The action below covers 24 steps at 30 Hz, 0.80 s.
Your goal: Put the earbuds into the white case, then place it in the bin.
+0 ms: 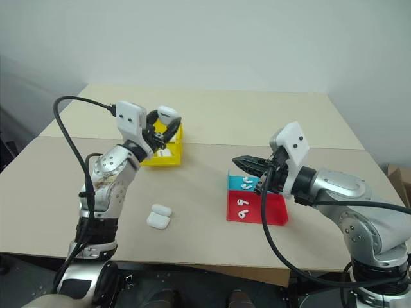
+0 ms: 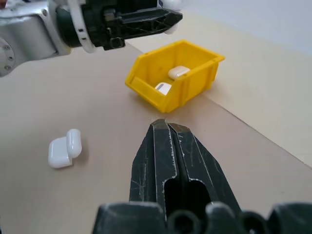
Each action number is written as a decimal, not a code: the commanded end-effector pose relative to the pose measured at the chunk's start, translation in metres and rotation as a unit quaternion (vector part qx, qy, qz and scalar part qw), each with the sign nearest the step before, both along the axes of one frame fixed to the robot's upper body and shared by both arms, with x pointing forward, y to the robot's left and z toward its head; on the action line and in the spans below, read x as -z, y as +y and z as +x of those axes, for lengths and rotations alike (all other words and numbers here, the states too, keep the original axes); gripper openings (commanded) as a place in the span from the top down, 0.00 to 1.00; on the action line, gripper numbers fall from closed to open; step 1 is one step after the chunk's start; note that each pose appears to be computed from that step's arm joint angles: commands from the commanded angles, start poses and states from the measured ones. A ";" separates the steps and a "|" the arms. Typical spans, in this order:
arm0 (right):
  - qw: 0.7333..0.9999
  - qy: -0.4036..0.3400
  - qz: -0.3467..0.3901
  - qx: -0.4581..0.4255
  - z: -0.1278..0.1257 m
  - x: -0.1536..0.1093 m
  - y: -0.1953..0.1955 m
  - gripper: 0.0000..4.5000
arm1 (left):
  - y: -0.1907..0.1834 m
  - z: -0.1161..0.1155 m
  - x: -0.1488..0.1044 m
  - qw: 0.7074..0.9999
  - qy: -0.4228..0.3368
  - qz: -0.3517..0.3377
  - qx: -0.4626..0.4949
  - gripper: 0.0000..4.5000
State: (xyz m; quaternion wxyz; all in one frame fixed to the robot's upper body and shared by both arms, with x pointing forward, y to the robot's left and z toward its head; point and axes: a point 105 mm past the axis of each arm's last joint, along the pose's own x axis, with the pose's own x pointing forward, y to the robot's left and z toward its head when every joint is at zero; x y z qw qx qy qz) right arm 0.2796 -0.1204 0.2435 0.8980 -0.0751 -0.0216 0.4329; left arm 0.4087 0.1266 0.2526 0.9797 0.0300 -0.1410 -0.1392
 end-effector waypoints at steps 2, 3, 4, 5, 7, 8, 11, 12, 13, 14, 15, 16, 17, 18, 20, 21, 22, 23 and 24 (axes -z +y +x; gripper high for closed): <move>0.999 -0.028 0.014 0.006 -0.005 -0.013 0.005 0.99 | 0.018 0.027 0.014 0.991 0.057 0.041 -0.116 0.37; 0.999 -0.029 0.012 0.004 -0.005 -0.013 0.006 0.99 | 0.020 0.034 0.022 0.987 0.080 0.041 -0.130 0.37; 0.999 -0.031 0.009 0.003 -0.005 -0.014 0.007 0.99 | 0.023 0.041 0.029 0.983 0.097 0.049 -0.147 0.37; 0.999 -0.032 0.007 0.002 -0.006 -0.014 0.007 0.99 | 0.023 0.046 0.036 0.981 0.113 0.053 -0.151 0.37; 0.999 -0.033 0.006 0.004 -0.006 -0.015 0.007 1.00 | 0.022 0.053 0.043 0.978 0.133 0.052 -0.153 0.30; 0.999 -0.034 0.006 0.005 -0.005 -0.016 0.007 1.00 | 0.020 0.056 0.045 0.978 0.135 0.057 -0.148 0.21; 0.999 -0.036 0.010 0.009 -0.005 -0.018 0.006 1.00 | 0.017 0.062 0.043 0.979 0.127 0.065 -0.144 0.01; 0.999 -0.037 0.011 0.010 -0.005 -0.018 0.005 1.00 | 0.017 0.062 0.040 0.981 0.118 0.060 -0.140 0.01; 0.999 -0.038 0.013 0.012 -0.005 -0.018 0.005 1.00 | 0.017 0.061 0.036 0.984 0.110 0.049 -0.129 0.01; 0.999 -0.038 0.015 0.014 -0.005 -0.018 0.004 1.00 | 0.016 0.060 0.032 0.988 0.099 0.038 -0.114 0.01; 0.999 -0.038 0.018 0.017 -0.006 -0.018 0.003 1.00 | 0.014 0.054 0.027 0.993 0.080 0.026 -0.082 0.01; 0.999 -0.038 0.021 0.019 -0.006 -0.018 0.003 1.00 | 0.013 0.049 0.022 0.996 0.066 0.012 -0.055 0.01; 0.999 -0.038 0.024 0.020 -0.006 -0.018 0.002 1.00 | 0.014 0.044 0.020 0.998 0.058 -0.002 -0.034 0.01; 0.999 -0.036 0.027 0.022 -0.006 -0.017 0.002 1.00 | 0.015 0.037 0.018 0.999 0.052 -0.008 -0.009 0.01; 0.999 -0.035 0.025 0.030 -0.006 -0.011 0.001 1.00 | 0.014 0.016 0.018 0.998 0.024 0.027 0.055 0.01; 0.999 -0.034 0.018 0.036 -0.006 -0.005 0.000 1.00 | 0.013 0.005 0.019 0.996 0.014 0.041 0.084 0.01; 0.998 -0.036 0.013 0.044 -0.005 0.000 -0.001 1.00 | 0.013 -0.009 0.019 0.992 0.007 0.049 0.117 0.01; 0.998 -0.043 0.007 0.051 -0.005 0.004 -0.003 1.00 | 0.012 -0.021 0.020 0.988 0.001 0.052 0.145 0.01; 0.997 -0.046 0.005 0.054 -0.005 0.008 -0.004 1.00 | 0.012 -0.035 0.021 0.983 -0.005 0.065 0.174 0.01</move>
